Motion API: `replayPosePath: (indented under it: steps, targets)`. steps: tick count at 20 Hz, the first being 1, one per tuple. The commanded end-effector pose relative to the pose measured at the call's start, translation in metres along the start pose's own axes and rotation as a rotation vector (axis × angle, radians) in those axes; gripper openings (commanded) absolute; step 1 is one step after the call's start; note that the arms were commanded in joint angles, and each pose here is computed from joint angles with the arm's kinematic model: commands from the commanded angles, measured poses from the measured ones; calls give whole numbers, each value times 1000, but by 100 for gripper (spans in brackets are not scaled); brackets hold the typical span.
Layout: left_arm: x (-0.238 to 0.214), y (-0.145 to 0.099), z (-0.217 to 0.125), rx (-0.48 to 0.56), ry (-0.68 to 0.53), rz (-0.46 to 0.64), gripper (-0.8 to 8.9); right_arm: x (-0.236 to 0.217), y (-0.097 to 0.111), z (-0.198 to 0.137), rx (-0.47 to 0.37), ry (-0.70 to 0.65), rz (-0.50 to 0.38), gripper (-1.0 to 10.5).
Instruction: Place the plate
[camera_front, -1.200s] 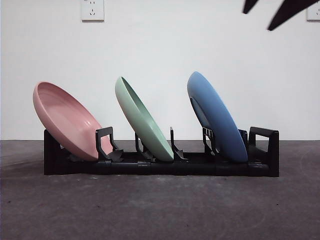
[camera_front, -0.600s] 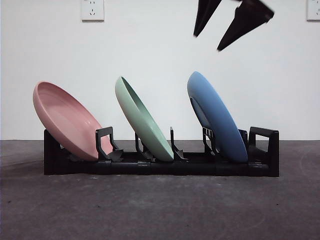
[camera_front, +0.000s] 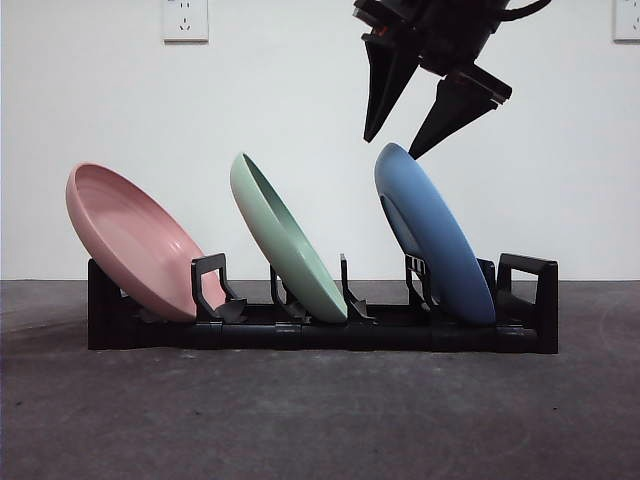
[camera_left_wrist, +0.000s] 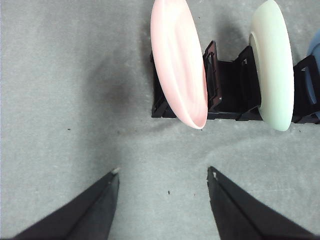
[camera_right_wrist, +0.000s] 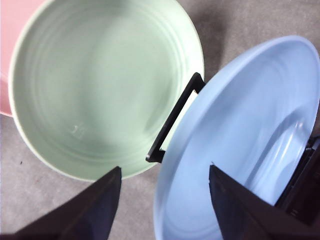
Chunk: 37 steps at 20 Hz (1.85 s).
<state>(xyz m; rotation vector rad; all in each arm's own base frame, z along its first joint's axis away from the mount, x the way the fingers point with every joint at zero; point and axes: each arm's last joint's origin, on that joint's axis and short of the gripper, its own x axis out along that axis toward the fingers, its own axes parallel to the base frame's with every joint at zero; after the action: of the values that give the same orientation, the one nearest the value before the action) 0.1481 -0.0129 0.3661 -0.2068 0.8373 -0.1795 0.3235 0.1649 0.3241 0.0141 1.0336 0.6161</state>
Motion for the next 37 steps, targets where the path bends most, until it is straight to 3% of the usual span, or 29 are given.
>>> replayPosePath:
  steps: [1, 8, 11, 16, 21, 24, 27, 30, 37]
  targets:
    - [-5, -2, 5, 5, -26, -6, 283, 7, 1, 6, 1, -8, 1, 215]
    - [-5, -2, 5, 5, -25, -6, 283, 13, 0, 6, 6, 7, 7, 10]
    - [-5, -2, 5, 5, -24, -6, 282, 10, -1, 6, 24, 8, 19, 10]
    - [-5, -2, 5, 5, -23, -6, 282, -19, 6, 12, 60, -21, 208, 10]
    - [-5, -2, 5, 6, -25, -6, 282, -72, 26, 21, 16, -79, 246, 10]
    - [-5, -2, 5, 6, -23, -6, 282, -110, 37, 17, -55, -117, 246, 10]
    - [-5, -2, 4, 5, -19, -5, 282, -149, 48, 0, -152, -175, 221, 10]
    - [-5, -2, 5, 5, -19, -6, 282, -180, 57, -25, -189, -204, 170, 10]
    - [-5, -2, 5, 5, -19, -6, 282, -216, 64, -117, -289, -428, 119, 10]
